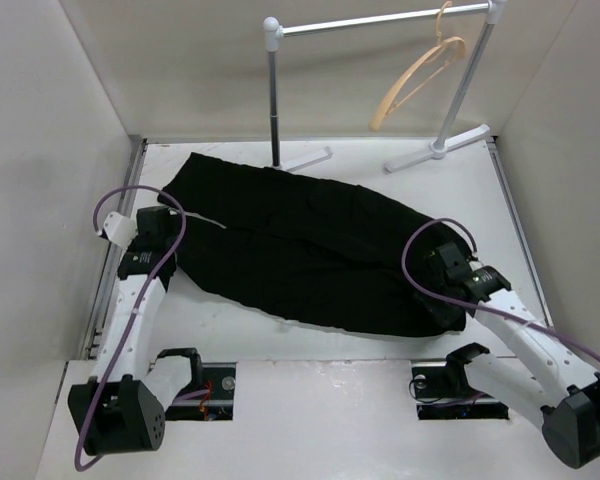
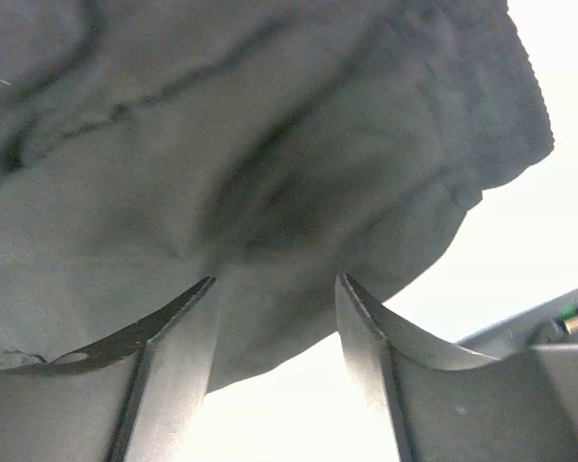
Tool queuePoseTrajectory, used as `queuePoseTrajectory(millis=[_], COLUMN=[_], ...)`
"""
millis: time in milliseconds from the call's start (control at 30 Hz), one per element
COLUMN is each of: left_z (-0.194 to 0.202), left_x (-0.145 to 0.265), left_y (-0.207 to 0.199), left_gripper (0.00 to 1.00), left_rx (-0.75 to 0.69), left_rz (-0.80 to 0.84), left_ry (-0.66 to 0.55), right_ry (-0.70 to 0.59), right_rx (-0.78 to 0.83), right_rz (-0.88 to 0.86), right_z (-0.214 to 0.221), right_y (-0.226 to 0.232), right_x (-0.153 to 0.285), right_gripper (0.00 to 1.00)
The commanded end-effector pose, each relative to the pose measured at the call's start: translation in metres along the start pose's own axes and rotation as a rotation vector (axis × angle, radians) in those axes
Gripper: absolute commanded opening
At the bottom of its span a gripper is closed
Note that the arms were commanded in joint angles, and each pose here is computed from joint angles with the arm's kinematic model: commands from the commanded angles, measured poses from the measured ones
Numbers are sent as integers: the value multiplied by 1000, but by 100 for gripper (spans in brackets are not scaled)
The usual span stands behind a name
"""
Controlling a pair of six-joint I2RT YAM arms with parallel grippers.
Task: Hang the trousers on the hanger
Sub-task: Flatten out the trousers at the center of the board, then fold the trousers at the center of the board.
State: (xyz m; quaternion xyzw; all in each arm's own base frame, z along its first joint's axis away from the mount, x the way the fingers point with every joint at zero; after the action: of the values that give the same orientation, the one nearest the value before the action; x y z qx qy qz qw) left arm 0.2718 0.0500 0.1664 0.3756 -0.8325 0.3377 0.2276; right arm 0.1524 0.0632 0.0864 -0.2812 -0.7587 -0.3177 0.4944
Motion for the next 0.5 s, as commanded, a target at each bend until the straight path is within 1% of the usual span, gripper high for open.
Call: queuePoseTrajectory(millis=[0,33,100,167,233,267,367,467], left_z=[9,11,19,25,29,30,30,31], left_x=[5,5,4,3,4,5,7,9], left_y=[19,23,28,30,29,28,24,21], left_gripper=[2,2,2,2,2,2,3,3], left_rx=[-5,-3,-7,-7,5,13,24,28], left_rz=[-15,-17,-15,-12,0,6,24,41], left_ry=[25,30,48,59,71,74,75,76], right_ry=[-13,-51,-71,-12,56,70,81,67], right_rx=[-79,-70,-37,-21,-41,-56,-86,-116], right_rz=[72,76,87,92,98,101,112,119], right_z=[1,-6,-10,3,19,23,26,24], right_y=[-21,-23,-26,-27,-27,-26,-23,-16], right_x=[13,18,25,22,11,5,-4,-13], right_gripper=[55,54,50,45,45,45,49,49])
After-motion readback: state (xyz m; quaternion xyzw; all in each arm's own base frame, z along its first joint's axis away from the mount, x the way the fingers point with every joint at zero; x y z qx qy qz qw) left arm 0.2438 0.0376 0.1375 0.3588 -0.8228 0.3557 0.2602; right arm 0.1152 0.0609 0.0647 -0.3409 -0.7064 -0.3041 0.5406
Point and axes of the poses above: each gripper's point midway between its finger pads, its own x axis back along the fingers, its own y axis along the line the jaws close on, z = x × y, the point moved 2 cm from there along x, back along the fingers, and after that the axes turned 2 degrees about -x, right-handed, at the moved point
